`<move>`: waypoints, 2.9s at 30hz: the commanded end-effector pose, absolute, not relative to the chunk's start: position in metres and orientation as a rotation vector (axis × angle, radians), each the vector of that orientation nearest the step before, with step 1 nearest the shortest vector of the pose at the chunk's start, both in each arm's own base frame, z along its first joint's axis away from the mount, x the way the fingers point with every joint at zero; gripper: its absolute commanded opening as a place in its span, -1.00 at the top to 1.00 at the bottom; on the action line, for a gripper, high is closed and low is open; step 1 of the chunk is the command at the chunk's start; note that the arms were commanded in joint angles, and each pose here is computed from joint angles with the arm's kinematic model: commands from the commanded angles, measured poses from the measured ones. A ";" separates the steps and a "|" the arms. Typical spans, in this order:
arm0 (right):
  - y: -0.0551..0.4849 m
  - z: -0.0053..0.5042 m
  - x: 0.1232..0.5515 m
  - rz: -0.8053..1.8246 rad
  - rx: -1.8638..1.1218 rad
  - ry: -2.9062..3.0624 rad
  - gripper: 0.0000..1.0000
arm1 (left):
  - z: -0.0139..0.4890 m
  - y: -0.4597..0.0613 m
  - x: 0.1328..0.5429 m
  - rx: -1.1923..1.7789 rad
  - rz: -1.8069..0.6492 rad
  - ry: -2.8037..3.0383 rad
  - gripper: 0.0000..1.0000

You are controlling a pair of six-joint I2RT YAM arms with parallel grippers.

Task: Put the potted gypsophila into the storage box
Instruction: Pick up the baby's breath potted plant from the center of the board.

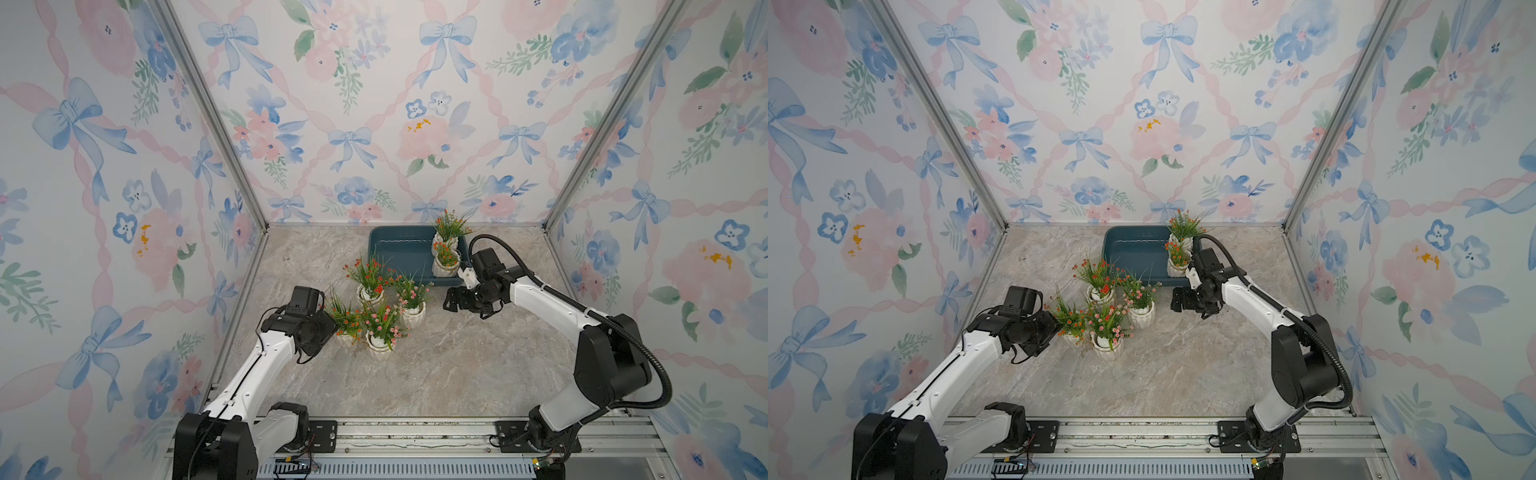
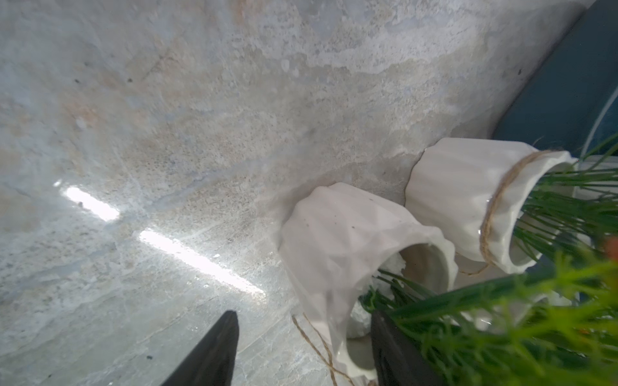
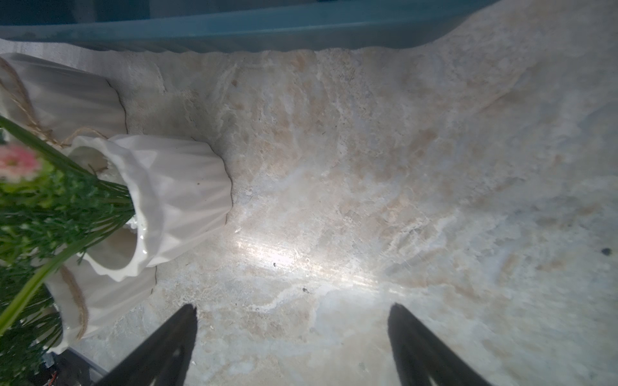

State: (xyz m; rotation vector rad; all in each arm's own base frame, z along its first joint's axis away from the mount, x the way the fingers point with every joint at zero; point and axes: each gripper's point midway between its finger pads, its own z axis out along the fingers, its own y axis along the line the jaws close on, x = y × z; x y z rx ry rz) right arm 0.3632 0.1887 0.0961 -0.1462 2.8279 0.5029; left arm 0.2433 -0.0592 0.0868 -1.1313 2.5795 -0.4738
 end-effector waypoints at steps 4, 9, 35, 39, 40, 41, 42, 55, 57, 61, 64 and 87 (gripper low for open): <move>0.184 0.089 0.363 0.489 -0.151 2.845 -0.81 | 0.089 -0.060 0.253 -1.084 -0.407 2.585 -0.22; 0.184 0.088 0.363 0.491 -0.150 2.845 -0.81 | 0.089 -0.059 0.260 -1.058 -0.361 2.588 -0.09; 0.183 0.086 0.363 0.496 -0.145 2.851 -0.81 | 0.068 -0.069 0.272 -0.949 -0.158 2.685 0.39; 0.183 0.085 0.363 0.500 -0.142 2.851 -0.81 | 0.065 -0.070 0.274 -0.939 -0.132 2.693 0.46; 0.183 0.084 0.363 0.499 -0.141 2.854 -0.81 | 0.064 -0.070 0.273 -0.939 -0.128 2.694 0.46; 0.183 0.084 0.363 0.500 -0.142 2.853 -0.82 | 0.063 -0.069 0.273 -0.939 -0.120 2.697 0.47; 0.183 0.084 0.363 0.502 -0.141 2.854 -0.81 | 0.062 -0.070 0.273 -0.936 -0.117 2.699 0.48; 0.183 0.085 0.362 0.511 -0.144 2.853 -0.79 | 0.055 -0.068 0.270 -0.911 -0.057 2.717 0.71; 0.182 0.085 0.362 0.510 -0.143 2.855 -0.79 | 0.055 -0.068 0.270 -0.906 -0.059 2.717 0.75; 0.182 0.086 0.362 0.511 -0.142 2.852 -0.79 | 0.055 -0.069 0.268 -0.896 -0.067 2.725 0.86; 0.182 0.086 0.362 0.512 -0.142 2.852 -0.79 | 0.056 -0.067 0.268 -0.883 -0.054 2.717 0.95; 0.180 0.087 0.363 0.503 -0.138 2.851 -0.79 | 0.094 -0.070 0.279 -0.778 -0.128 2.644 1.00</move>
